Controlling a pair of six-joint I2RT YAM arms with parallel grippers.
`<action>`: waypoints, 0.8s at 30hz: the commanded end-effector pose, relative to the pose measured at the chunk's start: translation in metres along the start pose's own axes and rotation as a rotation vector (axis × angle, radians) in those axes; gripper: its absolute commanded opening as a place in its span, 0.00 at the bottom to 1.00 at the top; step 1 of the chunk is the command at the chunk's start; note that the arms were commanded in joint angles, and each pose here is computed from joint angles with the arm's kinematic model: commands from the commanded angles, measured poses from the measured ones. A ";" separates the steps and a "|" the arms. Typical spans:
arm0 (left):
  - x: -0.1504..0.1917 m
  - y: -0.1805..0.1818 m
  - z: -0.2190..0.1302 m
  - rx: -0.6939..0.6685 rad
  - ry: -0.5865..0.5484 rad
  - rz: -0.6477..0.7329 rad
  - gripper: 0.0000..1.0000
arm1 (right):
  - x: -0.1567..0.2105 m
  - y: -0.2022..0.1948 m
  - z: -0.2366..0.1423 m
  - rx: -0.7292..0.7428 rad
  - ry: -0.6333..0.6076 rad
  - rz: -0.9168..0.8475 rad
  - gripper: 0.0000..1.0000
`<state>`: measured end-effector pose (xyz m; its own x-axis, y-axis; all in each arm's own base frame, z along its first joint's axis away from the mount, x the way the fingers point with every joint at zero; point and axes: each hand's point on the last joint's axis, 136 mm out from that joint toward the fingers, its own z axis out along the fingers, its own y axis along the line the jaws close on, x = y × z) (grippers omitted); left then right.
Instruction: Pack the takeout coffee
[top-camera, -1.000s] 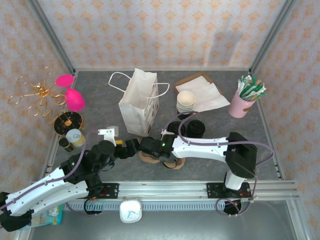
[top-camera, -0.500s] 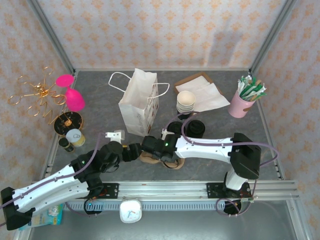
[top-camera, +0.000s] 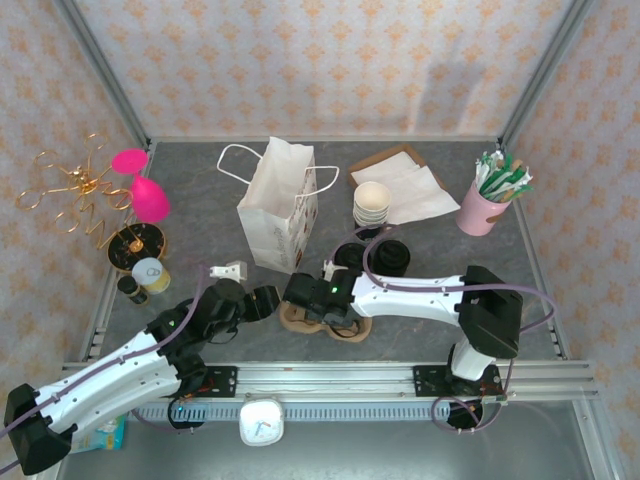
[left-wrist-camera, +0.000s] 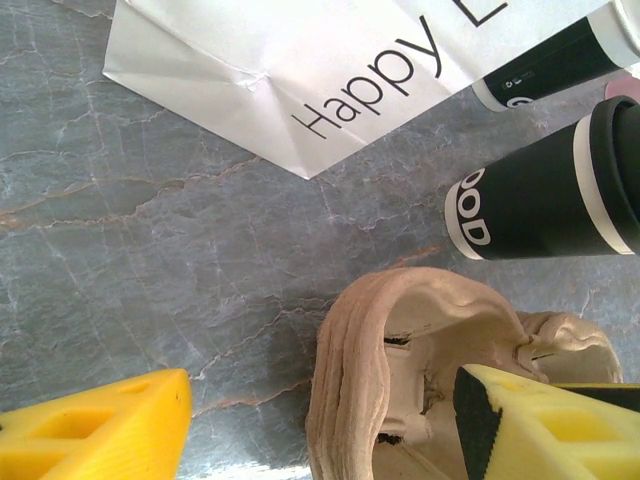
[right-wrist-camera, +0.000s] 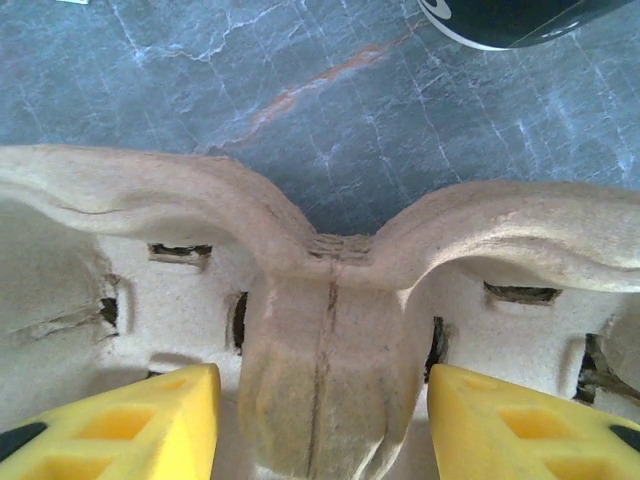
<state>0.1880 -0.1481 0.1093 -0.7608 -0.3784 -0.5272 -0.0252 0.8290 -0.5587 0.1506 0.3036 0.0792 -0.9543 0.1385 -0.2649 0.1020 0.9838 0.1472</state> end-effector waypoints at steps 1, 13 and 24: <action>-0.006 -0.004 -0.002 0.026 -0.022 -0.015 0.72 | -0.011 0.001 -0.017 0.022 -0.048 -0.032 0.56; -0.011 -0.003 -0.004 0.027 -0.043 -0.027 0.72 | -0.001 0.005 0.002 0.068 0.002 -0.070 0.59; -0.012 -0.004 -0.006 0.038 -0.049 -0.029 0.72 | -0.005 -0.001 -0.001 0.120 -0.013 -0.084 0.53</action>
<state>0.1923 -0.1454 0.1201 -0.7336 -0.4132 -0.5396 -0.0214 0.8076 -0.5894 0.1511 0.3042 0.0722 -0.9652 0.0681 -0.2523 0.0608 0.9975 0.0365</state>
